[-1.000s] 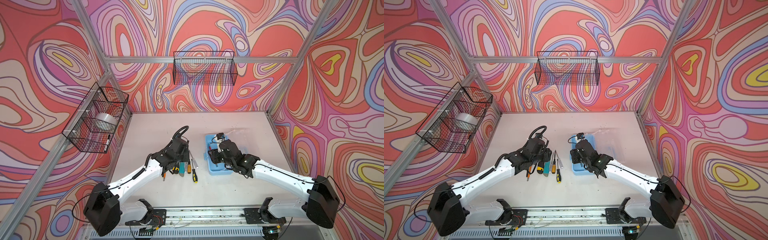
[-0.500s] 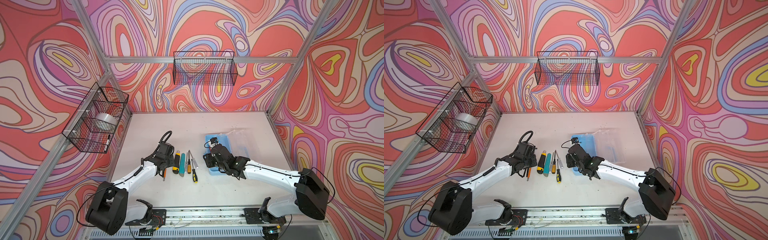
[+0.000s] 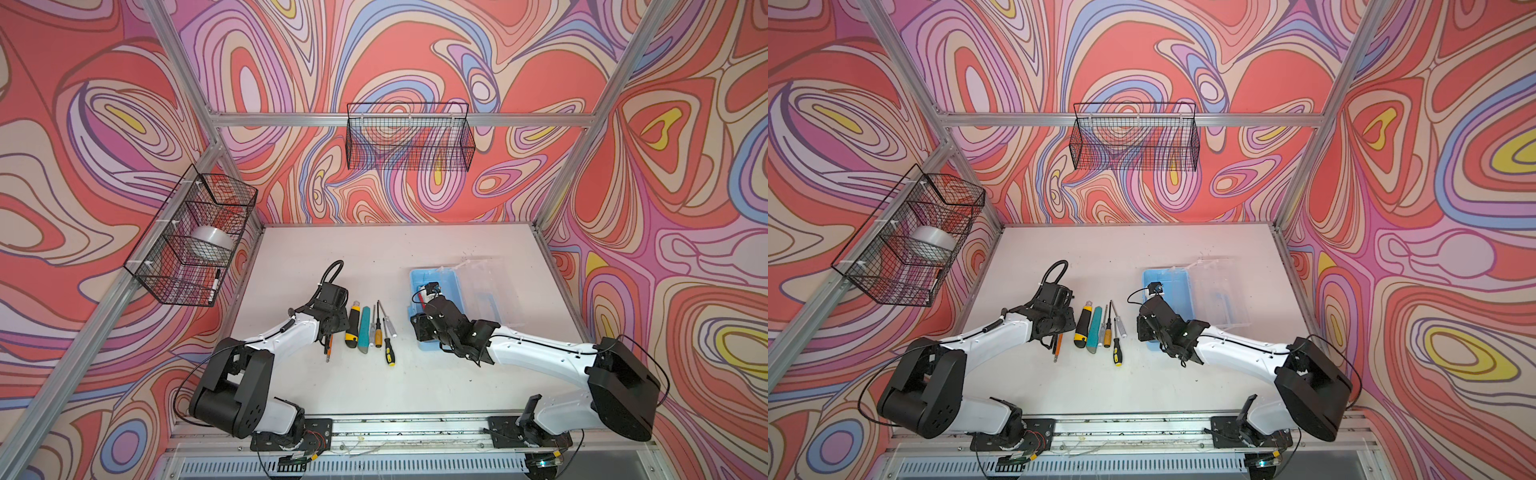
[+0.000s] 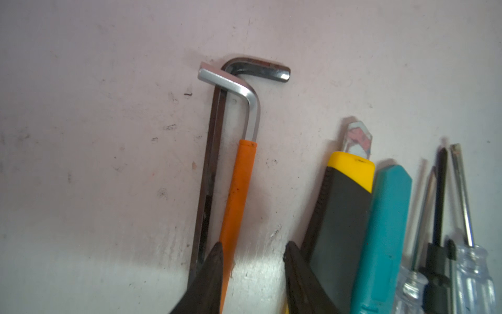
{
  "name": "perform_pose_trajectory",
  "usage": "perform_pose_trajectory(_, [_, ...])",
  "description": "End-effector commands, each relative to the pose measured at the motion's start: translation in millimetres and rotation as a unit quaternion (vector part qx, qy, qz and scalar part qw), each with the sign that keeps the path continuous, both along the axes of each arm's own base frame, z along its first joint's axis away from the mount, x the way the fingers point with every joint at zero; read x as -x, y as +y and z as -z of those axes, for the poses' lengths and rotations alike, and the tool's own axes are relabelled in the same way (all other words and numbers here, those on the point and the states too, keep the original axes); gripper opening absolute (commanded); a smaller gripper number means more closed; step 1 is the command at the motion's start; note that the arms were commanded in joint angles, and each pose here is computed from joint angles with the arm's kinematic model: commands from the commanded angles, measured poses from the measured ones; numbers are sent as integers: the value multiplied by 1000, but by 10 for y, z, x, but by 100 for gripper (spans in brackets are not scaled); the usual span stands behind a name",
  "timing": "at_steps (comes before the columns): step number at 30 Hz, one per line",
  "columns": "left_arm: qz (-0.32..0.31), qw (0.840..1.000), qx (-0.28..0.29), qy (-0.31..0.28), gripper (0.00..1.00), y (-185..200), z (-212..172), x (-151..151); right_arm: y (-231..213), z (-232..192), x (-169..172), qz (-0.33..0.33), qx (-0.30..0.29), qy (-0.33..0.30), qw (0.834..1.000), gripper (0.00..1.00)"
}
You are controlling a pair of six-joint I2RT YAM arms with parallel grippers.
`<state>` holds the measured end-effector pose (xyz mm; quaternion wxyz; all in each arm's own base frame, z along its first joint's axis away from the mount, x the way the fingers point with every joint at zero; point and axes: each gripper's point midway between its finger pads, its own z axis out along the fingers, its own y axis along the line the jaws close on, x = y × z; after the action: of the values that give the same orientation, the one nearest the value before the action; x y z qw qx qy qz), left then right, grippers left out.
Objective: Pack the tool kit
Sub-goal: 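Move the left gripper back to the tools and lower onto the orange-sleeved hex key, then grasp the orange-sleeved hex key with the left gripper and lift it over the box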
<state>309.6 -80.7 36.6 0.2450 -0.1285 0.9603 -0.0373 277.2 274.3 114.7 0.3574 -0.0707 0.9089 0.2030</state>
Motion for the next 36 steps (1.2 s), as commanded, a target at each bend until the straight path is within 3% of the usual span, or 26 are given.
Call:
perform_pose_trajectory(1, [-10, 1000, -20, -10, 38, 97, -52, -109, -9, -90, -12, 9, -15, -14, 1000, 40])
perform_pose_trajectory(20, [-12, 1000, -12, 12, 27, 84, 112, -66, -59, -43, -23, 22, -7, -13, 1000, 39])
perform_pose_trajectory(36, [-19, 998, -29, 46, 23, 106, 210, -36, -169, -59, -22, 45, -8, -23, 999, 40])
